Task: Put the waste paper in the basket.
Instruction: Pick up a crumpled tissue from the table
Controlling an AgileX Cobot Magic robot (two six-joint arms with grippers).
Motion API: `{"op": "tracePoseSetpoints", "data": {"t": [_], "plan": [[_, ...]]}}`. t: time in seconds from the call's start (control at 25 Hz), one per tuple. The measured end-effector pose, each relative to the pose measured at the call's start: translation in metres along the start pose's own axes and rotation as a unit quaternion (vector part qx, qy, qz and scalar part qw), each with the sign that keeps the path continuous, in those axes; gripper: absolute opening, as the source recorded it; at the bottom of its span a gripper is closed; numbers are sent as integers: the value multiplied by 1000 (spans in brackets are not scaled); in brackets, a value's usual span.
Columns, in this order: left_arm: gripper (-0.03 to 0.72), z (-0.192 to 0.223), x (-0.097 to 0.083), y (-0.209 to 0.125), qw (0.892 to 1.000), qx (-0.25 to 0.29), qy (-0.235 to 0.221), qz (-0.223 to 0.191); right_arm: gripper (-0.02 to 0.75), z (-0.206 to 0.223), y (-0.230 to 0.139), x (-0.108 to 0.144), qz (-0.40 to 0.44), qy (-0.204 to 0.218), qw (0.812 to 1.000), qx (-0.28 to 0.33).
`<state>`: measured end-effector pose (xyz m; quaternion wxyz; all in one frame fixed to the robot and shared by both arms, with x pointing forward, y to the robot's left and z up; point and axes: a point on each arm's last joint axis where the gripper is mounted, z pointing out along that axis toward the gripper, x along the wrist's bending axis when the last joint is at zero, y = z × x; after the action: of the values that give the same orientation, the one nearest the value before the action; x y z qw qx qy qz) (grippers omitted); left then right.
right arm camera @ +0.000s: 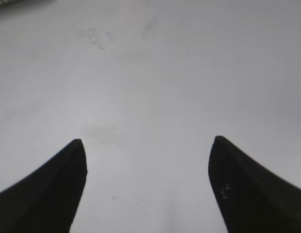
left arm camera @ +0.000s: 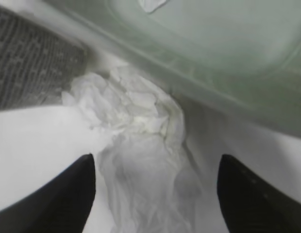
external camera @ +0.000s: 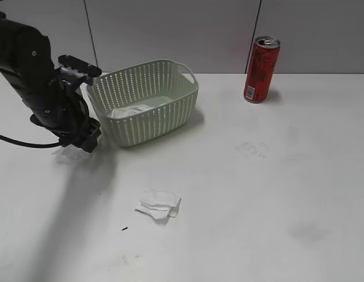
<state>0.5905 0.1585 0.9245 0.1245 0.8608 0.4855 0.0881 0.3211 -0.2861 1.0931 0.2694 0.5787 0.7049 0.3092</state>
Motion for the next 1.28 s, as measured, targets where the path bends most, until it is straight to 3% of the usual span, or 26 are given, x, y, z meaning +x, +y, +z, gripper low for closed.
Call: {"op": "tracePoseSetpoints", "data": {"t": [0.2, 0.56, 0.68, 0.84, 1.0, 1.28], "plan": [[575, 13, 1, 5, 1000, -26, 6, 1, 590, -18, -27, 3, -4, -5, 998, -56], [552, 36, 1, 2, 1000, -12, 4, -1, 590, -16, -65, 7, 6, -7, 996, -85], [469, 36, 1, 2, 1000, -12, 3, -1, 590, -14, -74, 7, 8, -7, 996, -90], [224, 36, 0, -1, 1000, 10, 0, 1, 590, -11, -81, 8, 10, -6, 996, -91], [36, 35, 0, -6, 999, 37, -3, 5, 590, -10, -81, 8, 10, -6, 996, -92], [8, 7, -3, -19, 993, 114, -15, 7, 590, -10, -81, 8, 11, -6, 996, -93]]}}
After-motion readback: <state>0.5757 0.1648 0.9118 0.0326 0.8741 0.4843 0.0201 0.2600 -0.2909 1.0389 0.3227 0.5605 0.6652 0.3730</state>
